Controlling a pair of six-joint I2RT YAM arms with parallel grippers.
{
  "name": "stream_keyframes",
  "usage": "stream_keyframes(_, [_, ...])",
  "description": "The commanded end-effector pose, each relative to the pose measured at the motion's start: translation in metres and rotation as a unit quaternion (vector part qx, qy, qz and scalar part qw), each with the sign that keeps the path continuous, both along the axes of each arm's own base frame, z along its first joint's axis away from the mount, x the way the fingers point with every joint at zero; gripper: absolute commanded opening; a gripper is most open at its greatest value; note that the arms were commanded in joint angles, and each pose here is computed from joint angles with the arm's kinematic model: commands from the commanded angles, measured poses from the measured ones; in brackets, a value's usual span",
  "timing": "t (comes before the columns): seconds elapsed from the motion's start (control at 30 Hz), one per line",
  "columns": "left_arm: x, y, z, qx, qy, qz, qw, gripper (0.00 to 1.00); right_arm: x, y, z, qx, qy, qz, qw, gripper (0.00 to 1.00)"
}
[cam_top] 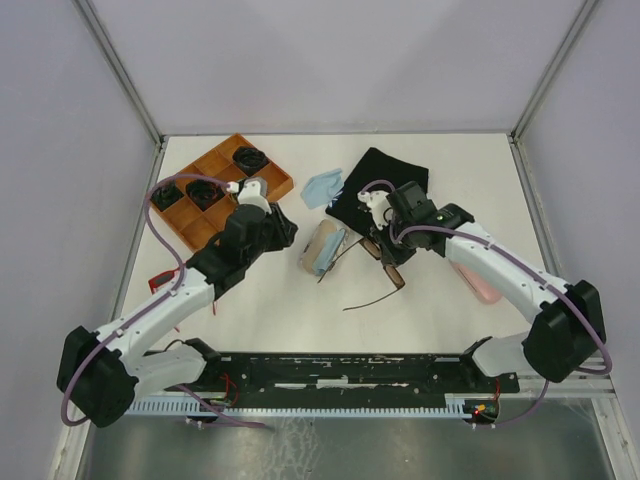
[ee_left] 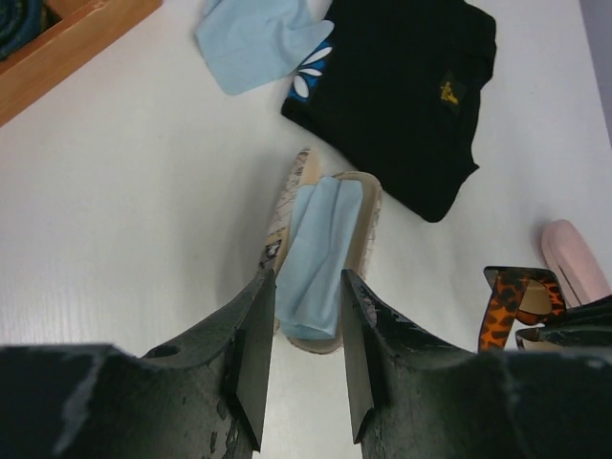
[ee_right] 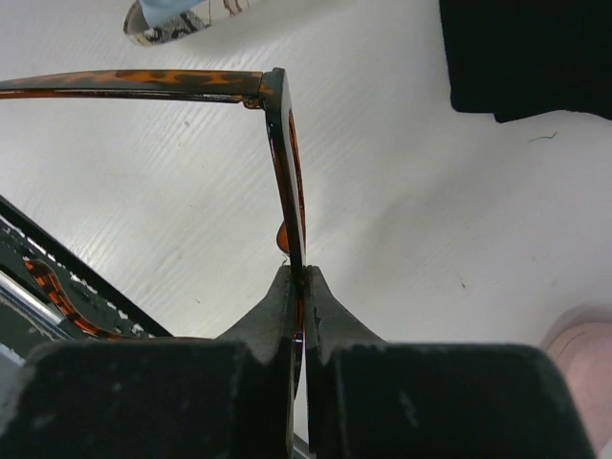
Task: Organize the sunglasses
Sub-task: Pick up the sunglasses from the center of the board, then fold the sunglasses.
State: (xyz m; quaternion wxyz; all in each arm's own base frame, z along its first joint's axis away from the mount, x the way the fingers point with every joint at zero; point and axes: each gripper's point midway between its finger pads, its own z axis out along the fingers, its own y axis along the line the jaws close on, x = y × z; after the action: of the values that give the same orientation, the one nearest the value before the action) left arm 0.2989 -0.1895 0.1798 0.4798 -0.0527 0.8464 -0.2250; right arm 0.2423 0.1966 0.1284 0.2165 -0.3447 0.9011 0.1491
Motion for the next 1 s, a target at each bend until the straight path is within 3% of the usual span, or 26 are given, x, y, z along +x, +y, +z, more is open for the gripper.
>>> stream_keyframes(0.0, [0.007,-0.030,0.034,0.015,-0.036,-0.040,0.998,0.41,0.020,0.006,0.027,0.034,-0.074,-0.048,0.996,0.00])
stream_keyframes(0.47, [-0.012,-0.105,0.028,0.112,-0.044,-0.090,0.989,0.41,0.042,-0.004,0.060,0.055,-0.163,-0.126,0.977,0.00])
stream_keyframes(0.97, [-0.021,-0.144,0.020,0.102,-0.036,-0.134,0.985,0.41,0.045,0.015,0.062,0.106,-0.159,-0.131,0.973,0.00])
